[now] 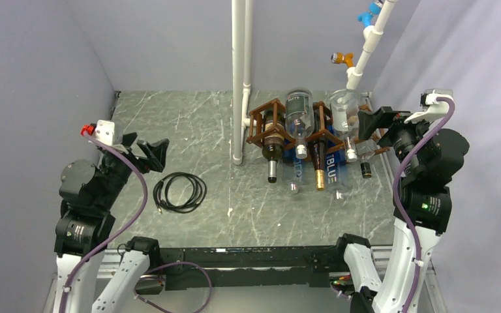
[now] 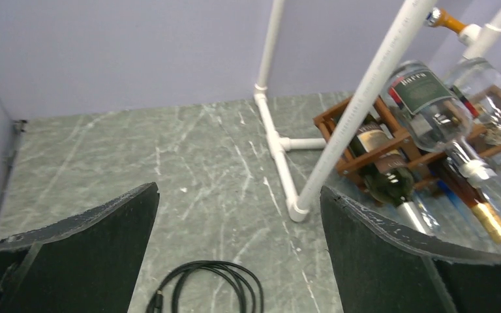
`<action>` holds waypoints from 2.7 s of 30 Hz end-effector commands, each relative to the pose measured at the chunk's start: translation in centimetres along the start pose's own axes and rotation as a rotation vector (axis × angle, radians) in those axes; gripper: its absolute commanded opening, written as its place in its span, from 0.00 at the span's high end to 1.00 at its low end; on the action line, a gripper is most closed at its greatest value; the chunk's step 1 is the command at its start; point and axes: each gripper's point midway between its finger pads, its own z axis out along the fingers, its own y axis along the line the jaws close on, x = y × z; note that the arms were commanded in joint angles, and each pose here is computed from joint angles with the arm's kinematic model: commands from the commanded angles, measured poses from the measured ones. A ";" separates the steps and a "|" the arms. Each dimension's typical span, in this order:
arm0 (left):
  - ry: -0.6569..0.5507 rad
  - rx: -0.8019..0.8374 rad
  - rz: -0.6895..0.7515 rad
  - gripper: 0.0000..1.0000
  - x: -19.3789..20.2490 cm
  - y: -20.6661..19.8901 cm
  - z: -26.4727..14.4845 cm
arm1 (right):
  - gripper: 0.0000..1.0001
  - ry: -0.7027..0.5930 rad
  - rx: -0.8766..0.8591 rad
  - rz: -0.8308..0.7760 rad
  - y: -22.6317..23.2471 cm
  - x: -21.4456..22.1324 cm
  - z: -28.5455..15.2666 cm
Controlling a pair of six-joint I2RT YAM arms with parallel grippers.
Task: Take the wine bottle off the wine rack
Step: Pick up the wine bottle from the wine rack.
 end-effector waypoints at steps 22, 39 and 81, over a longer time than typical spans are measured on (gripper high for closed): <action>0.054 0.234 -0.028 0.01 8.1 -3.0 2.2 | 0.00 0.160 -0.500 -0.289 5.5 6.4 -3.0; 0.120 0.263 -0.057 0.01 12.0 -2.9 2.6 | 0.00 0.186 -0.583 -0.136 5.6 10.1 -3.4; 0.247 0.370 -0.240 0.01 13.3 -4.4 5.4 | 0.00 0.332 -0.529 -0.123 2.8 12.8 -1.8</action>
